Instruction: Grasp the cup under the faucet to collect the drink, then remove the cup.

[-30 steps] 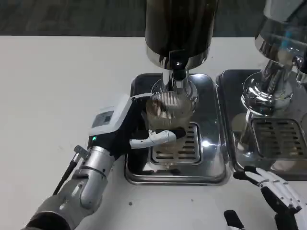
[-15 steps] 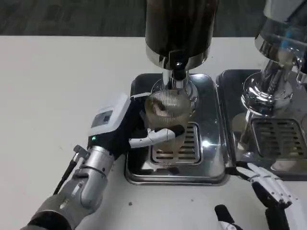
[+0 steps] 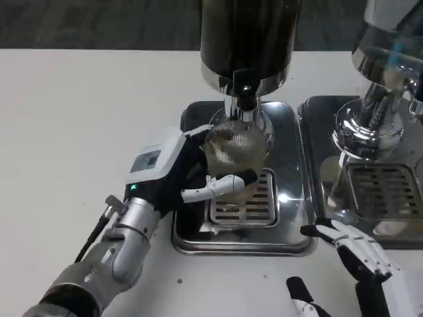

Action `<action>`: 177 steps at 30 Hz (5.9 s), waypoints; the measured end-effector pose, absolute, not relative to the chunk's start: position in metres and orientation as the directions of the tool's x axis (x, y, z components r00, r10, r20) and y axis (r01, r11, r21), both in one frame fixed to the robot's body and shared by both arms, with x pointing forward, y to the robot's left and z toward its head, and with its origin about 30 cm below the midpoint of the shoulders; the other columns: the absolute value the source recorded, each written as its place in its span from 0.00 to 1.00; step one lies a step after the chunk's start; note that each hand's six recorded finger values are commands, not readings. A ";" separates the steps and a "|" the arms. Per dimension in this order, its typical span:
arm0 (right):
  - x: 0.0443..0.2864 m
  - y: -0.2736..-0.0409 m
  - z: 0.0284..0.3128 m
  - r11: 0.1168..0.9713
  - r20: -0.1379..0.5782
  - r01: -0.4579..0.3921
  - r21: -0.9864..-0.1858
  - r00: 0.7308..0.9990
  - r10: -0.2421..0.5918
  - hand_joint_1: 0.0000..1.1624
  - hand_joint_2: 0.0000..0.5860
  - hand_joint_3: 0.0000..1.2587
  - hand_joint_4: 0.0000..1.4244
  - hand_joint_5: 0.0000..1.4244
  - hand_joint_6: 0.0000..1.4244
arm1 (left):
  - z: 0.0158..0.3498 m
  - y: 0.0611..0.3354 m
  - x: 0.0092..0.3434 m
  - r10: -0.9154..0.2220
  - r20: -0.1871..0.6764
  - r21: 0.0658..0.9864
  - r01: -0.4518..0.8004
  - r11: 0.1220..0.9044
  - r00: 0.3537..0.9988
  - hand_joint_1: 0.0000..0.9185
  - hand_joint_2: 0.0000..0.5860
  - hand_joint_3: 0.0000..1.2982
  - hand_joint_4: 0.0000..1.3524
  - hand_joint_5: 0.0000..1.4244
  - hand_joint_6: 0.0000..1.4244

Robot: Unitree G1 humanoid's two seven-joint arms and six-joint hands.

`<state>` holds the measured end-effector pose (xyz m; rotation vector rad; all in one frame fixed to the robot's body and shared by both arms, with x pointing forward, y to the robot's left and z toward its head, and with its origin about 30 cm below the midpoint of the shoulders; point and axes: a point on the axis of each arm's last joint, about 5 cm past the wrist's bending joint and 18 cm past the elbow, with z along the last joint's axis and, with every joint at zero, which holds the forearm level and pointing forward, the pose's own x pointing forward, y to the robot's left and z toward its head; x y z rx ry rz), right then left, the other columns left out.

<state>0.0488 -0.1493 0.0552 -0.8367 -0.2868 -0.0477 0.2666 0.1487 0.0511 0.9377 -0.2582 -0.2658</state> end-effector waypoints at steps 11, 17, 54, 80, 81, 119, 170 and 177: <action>0.051 -0.146 0.055 0.678 0.276 0.150 -0.720 0.958 0.082 0.38 0.62 0.31 0.19 0.19 0.27 | 0.054 0.151 0.267 -0.394 0.054 0.820 0.184 0.542 0.917 0.08 0.12 0.10 0.14 0.23 0.16; 0.053 -0.146 0.055 0.679 0.278 0.152 -0.719 0.957 0.081 0.38 0.62 0.31 0.19 0.20 0.27 | 0.057 0.151 0.269 -0.409 0.062 0.824 0.185 0.536 0.910 0.04 0.10 0.08 0.10 0.18 0.02; 0.081 -0.142 0.045 0.713 0.327 0.170 -0.680 0.941 0.088 0.39 0.62 0.30 0.19 0.17 0.17 | 0.165 0.268 0.247 -0.431 0.502 0.410 0.233 0.882 0.750 0.00 0.16 0.23 0.18 0.17 0.12; 0.082 -0.138 0.039 0.745 0.311 0.185 -0.641 0.950 0.032 0.41 0.62 0.31 0.18 0.17 0.17 | 0.170 0.218 0.307 -0.756 0.285 0.097 0.766 0.635 0.590 0.00 0.15 0.09 0.05 0.10 0.06; 0.082 -0.138 0.038 0.745 0.311 0.187 -0.640 0.950 0.029 0.40 0.62 0.31 0.18 0.17 0.17 | 0.169 0.215 0.308 -0.763 0.271 0.099 0.772 0.628 0.586 0.00 0.15 0.09 0.05 0.10 0.06; 0.079 -0.134 0.036 0.760 0.303 0.195 -0.620 0.953 0.004 0.36 0.64 0.32 0.19 0.17 0.19 | 0.169 0.202 0.317 -0.824 0.167 0.463 0.695 0.550 0.541 0.00 0.17 0.11 0.09 0.10 0.00; 0.075 -0.135 0.033 0.770 0.277 0.190 -0.608 0.961 -0.018 0.34 0.65 0.30 0.18 0.17 0.17 | 0.176 0.198 0.315 -0.862 0.103 0.784 0.493 0.377 0.496 0.00 0.13 0.10 0.02 0.02 0.00; 0.075 -0.136 0.034 0.773 0.274 0.189 -0.605 0.962 -0.020 0.35 0.61 0.27 0.16 0.16 0.16 | 0.176 0.197 0.314 -0.865 0.094 0.815 0.460 0.351 0.494 0.00 0.13 0.09 0.01 0.01 0.00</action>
